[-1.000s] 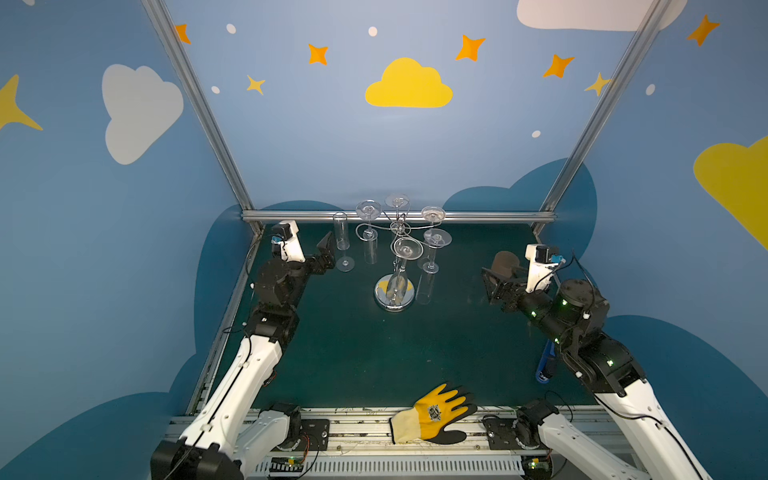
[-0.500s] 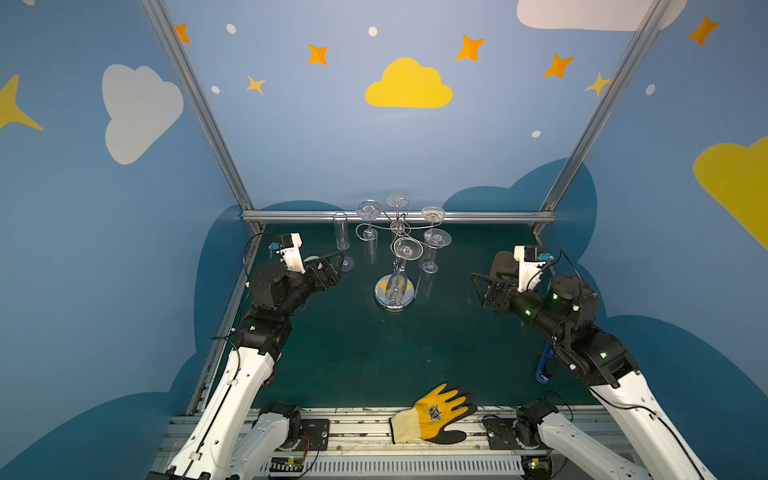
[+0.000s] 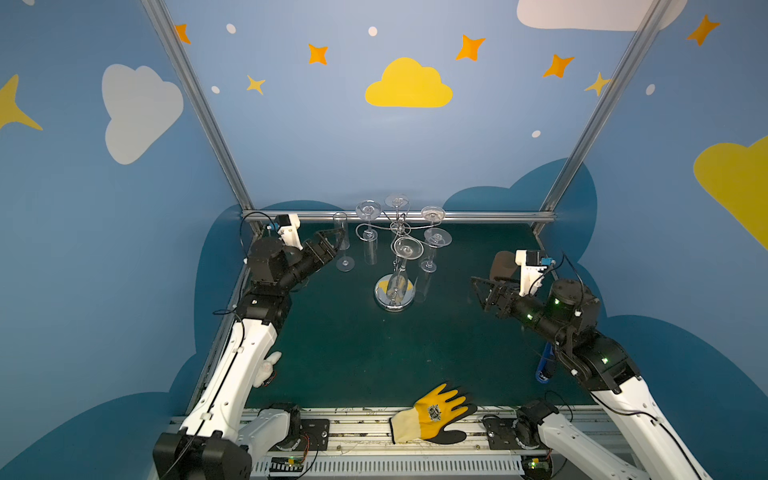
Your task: Take the wine glass off the wine glass rack
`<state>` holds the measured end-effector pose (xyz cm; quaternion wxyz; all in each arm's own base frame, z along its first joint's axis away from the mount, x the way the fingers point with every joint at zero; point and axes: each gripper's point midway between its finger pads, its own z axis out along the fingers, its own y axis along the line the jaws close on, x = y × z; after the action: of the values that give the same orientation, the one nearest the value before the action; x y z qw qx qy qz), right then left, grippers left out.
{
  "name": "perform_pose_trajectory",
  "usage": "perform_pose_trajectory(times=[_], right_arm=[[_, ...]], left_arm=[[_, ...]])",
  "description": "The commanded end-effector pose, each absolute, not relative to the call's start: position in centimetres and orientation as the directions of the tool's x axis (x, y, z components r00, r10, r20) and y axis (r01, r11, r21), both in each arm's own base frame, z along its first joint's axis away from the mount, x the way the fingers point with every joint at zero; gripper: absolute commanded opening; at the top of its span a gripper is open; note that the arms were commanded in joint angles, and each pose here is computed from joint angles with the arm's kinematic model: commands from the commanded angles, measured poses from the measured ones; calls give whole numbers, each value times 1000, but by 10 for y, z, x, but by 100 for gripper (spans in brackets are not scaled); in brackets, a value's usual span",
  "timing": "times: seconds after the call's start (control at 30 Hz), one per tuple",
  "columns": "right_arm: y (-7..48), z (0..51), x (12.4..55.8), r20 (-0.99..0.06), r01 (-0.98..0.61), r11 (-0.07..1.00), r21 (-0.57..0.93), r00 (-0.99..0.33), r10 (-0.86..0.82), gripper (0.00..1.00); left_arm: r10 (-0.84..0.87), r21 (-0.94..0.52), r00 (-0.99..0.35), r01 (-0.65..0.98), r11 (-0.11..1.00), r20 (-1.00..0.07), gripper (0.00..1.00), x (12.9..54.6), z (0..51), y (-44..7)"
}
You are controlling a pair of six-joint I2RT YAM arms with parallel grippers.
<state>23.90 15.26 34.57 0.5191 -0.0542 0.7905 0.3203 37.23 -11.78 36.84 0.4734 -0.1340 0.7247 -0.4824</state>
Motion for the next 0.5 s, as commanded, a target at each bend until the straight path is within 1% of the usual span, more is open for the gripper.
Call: perform_pose_trajectory(times=[0.0, 0.07, 0.2, 0.27, 0.37, 0.47], right_arm=[[151, 345, 235, -849, -415, 782, 464, -459, 261, 87], [149, 345, 233, -850, -412, 784, 465, -455, 265, 87], [146, 346, 231, -850, -405, 786, 467, -450, 273, 87], [145, 345, 230, -848, -400, 787, 469, -454, 274, 87], [145, 344, 229, -845, -397, 787, 472, -457, 276, 87], [143, 344, 229, -845, -392, 789, 474, -455, 281, 87]], left_arm=[[-663, -869, -563, 283, 406, -493, 87, 384, 385, -128], [-671, -886, -580, 260, 385, -462, 85, 396, 380, -130], [-639, -907, -643, 294, 303, -422, 84, 413, 381, -145], [-625, -924, -681, 269, 271, -381, 81, 422, 375, -151], [-645, -937, -680, 242, 251, -348, 72, 433, 367, -152], [-650, -940, -679, 238, 247, -342, 70, 440, 364, -154]])
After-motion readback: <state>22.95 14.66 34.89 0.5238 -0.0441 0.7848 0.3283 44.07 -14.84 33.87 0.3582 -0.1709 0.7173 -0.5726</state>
